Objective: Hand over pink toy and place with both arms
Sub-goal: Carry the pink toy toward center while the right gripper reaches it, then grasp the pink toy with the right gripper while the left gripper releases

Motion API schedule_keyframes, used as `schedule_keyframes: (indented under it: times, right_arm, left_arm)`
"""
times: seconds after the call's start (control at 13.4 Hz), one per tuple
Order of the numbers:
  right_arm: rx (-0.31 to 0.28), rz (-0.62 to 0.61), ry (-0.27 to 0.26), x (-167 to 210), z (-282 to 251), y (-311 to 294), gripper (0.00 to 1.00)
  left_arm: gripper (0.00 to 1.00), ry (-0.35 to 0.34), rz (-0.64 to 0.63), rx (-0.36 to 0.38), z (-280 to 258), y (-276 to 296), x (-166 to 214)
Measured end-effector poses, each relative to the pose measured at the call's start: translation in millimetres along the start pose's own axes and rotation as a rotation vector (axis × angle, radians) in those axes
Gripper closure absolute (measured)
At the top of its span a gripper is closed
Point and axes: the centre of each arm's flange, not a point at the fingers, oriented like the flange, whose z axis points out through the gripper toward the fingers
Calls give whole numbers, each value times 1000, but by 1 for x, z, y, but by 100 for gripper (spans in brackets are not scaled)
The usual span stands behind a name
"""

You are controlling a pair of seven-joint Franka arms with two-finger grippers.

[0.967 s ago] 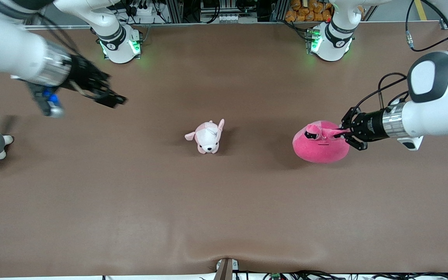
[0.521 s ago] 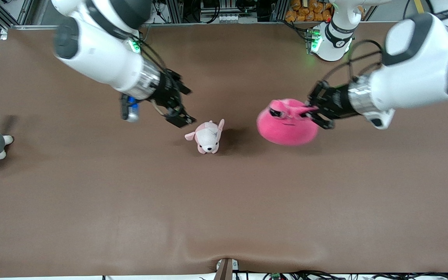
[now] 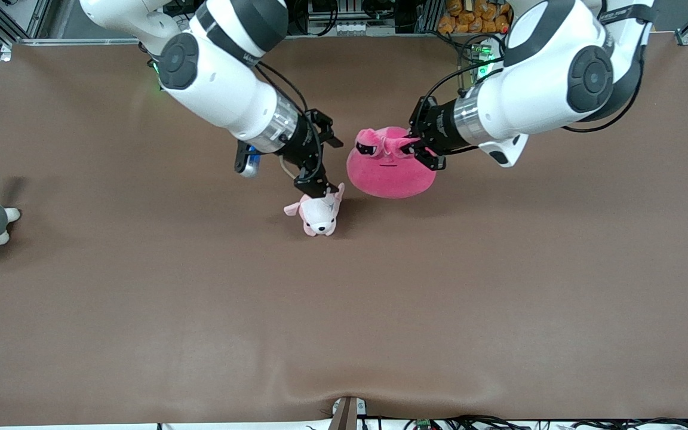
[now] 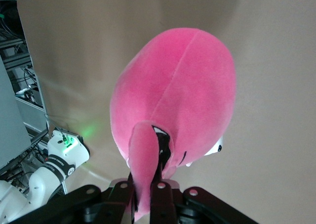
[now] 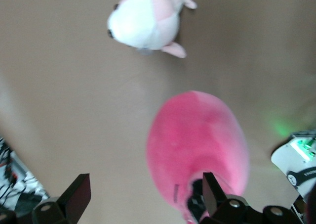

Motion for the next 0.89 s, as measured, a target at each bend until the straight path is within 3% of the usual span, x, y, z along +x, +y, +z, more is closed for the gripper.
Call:
schedule_keyframes:
  times: [0.52,0.89]
  right_arm:
    - [-90,54,10,-8,35,17,0]
    - [-92,30,15,-11,37,20,55]
  left_arm:
    - [89,-18,-16,-14,12,-1,-12]
    - [89,-19,-19,-15,12,0,-12]
